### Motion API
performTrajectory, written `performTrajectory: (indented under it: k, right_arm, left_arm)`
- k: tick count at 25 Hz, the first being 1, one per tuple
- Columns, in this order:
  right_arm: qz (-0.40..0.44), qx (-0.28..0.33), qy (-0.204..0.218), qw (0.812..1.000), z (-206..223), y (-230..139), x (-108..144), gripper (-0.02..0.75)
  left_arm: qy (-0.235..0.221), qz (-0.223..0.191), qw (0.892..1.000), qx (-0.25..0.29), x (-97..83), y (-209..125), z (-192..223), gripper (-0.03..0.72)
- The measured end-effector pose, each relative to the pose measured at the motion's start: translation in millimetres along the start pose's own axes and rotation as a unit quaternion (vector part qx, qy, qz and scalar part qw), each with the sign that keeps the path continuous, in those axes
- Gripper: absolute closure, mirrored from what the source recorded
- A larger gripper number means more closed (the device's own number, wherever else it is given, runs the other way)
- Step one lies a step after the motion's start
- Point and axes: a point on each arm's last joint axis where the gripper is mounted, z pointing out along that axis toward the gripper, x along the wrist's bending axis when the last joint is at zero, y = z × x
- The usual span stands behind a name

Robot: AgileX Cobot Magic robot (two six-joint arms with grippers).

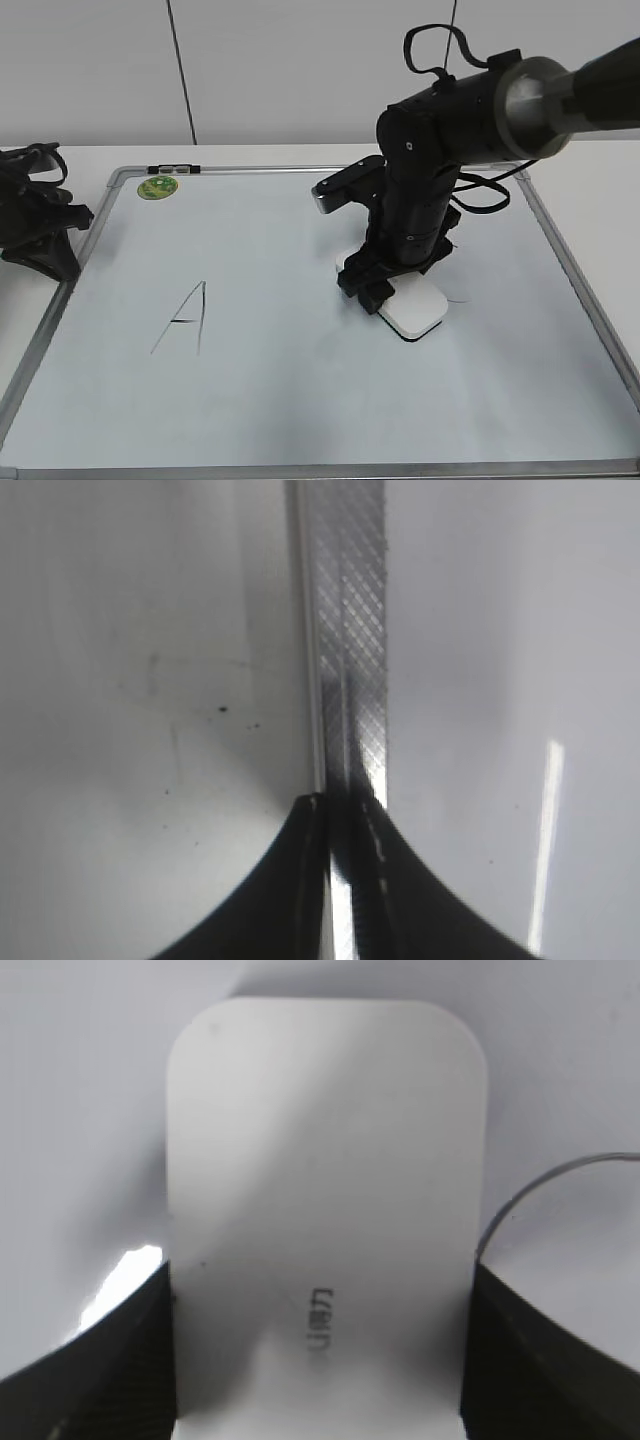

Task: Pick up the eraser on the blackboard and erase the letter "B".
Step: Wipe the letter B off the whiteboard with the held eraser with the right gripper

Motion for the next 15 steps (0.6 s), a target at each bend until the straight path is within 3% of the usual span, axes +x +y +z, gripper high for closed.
performTrajectory:
  k: [7, 15]
  right_arm:
    - [-0.014, -0.005, 0.031, 0.999, 0.0, 0.7, 6.5, 0.214]
    - [-0.068, -0.018, 0.096, 0.993, -3.3, 4.6, 43.5, 0.214]
  left_arm:
    - [0.0, 0.0, 1.0, 0.0, 0.0, 0.0, 0.0, 0.657]
    - [-0.001, -0.001, 1.0, 0.0, -0.1, 0.0, 0.0, 0.657]
